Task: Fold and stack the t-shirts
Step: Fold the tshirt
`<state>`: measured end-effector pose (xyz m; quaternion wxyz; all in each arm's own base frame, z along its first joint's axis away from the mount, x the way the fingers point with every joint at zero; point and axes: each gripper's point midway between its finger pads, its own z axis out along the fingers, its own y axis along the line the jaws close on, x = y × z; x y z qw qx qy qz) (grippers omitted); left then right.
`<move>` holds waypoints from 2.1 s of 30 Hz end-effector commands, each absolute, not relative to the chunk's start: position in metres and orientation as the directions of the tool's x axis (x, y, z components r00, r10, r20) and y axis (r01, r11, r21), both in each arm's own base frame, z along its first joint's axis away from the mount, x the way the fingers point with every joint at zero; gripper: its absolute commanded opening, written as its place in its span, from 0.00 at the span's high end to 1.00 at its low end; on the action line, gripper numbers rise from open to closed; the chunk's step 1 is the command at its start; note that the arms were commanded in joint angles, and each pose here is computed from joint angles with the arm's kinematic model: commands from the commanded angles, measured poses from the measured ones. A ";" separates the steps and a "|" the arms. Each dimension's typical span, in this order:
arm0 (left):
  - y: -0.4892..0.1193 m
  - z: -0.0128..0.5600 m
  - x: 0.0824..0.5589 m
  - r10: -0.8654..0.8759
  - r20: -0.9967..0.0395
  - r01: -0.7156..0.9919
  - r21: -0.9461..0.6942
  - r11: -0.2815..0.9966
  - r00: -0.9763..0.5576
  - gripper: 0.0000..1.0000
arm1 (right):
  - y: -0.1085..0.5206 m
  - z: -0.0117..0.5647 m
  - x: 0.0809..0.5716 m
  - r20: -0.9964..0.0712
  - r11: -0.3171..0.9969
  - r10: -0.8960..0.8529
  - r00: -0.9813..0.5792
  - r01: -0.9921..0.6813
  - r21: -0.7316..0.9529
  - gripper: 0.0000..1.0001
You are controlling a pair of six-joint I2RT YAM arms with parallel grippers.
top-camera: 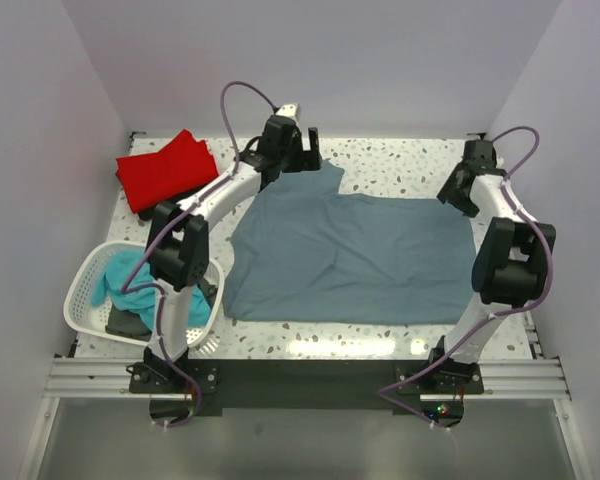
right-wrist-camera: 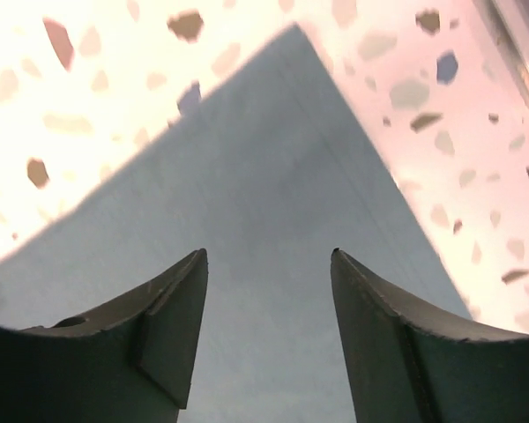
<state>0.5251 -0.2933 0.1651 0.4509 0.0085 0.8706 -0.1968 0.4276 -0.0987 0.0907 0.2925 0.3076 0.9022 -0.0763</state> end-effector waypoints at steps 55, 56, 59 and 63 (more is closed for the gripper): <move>-0.255 0.085 0.575 -0.210 -0.799 0.099 -0.318 0.943 -0.563 0.02 | -0.168 0.014 0.498 -0.553 0.786 0.520 -0.651 0.618 0.012 0.65; -0.254 0.084 0.572 -0.206 -0.796 0.101 -0.316 0.943 -0.569 0.02 | -0.167 0.012 0.495 -0.545 0.786 0.523 -0.655 0.619 0.010 0.65; -0.252 0.093 0.563 -0.204 -0.797 0.108 -0.319 0.942 -0.569 0.02 | -0.165 0.015 0.488 -0.543 0.785 0.525 -0.656 0.620 0.010 0.65; -0.252 0.113 0.550 -0.208 -0.804 0.128 -0.331 0.935 -0.557 0.02 | -0.164 0.015 0.485 -0.539 0.786 0.527 -0.657 0.619 0.014 0.65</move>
